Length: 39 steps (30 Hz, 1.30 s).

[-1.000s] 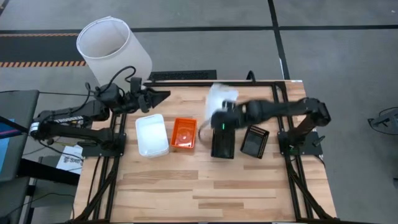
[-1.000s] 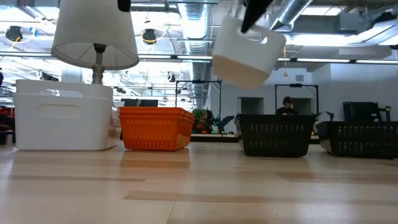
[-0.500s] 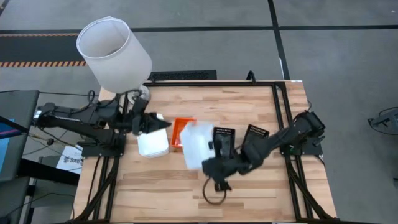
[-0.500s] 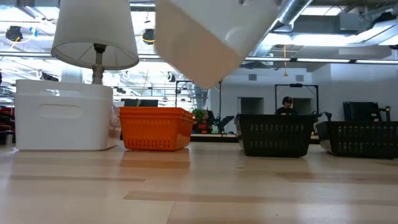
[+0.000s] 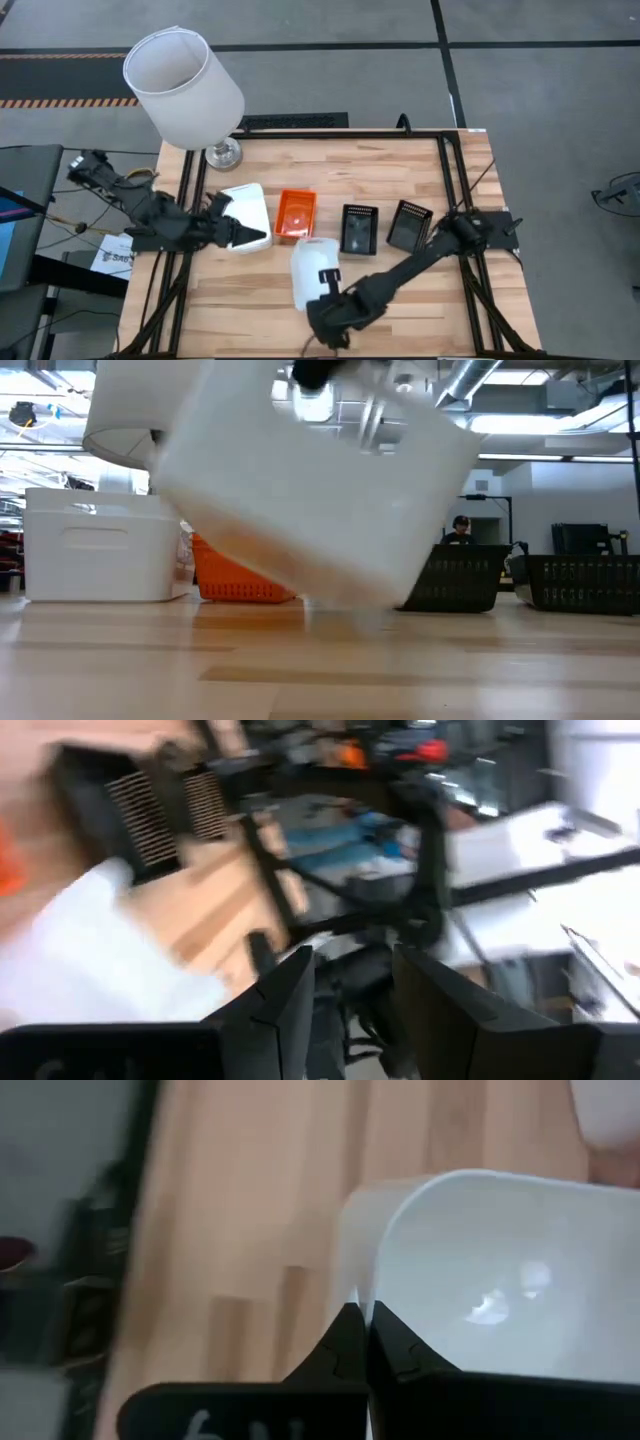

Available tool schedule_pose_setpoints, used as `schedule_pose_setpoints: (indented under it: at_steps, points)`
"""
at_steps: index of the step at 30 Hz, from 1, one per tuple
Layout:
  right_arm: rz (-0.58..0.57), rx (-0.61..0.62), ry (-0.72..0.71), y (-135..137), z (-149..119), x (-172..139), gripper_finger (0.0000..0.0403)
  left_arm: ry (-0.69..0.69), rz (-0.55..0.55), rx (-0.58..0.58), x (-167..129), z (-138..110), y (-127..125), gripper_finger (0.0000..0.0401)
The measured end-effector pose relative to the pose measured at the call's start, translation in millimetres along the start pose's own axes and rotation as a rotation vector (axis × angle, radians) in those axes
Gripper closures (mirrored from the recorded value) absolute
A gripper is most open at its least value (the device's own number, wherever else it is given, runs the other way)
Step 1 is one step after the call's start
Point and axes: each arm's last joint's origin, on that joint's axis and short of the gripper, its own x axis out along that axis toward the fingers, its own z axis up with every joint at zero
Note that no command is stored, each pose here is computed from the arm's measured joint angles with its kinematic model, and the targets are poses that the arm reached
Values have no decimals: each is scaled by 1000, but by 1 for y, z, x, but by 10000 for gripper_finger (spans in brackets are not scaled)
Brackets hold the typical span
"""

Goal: Stack baskets by color
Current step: Stack the bottom white bin on top of the top white bin

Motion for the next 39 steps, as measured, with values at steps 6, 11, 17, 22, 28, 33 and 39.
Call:
schedule_pose_setpoints:
  at_steps: [6,11,17,22,28,33,39]
  points:
    - [-41,80,96,-20,8,33,400,45,200,-153,13,-28,20,276]
    - [33,124,123,-28,12,44,395,98,338,-255,36,-53,37,276]
    - [77,158,152,-31,11,47,372,143,503,-361,61,-78,60,276]
    - [173,162,177,-33,13,48,303,137,587,-385,75,-92,76,276]
    - [161,242,208,-40,18,32,187,109,594,-446,93,-106,88,276]
    - [172,218,229,-30,16,-24,156,108,615,-442,104,-110,97,276]
    - [81,245,281,-22,-5,-98,172,29,596,-412,113,-98,100,276]
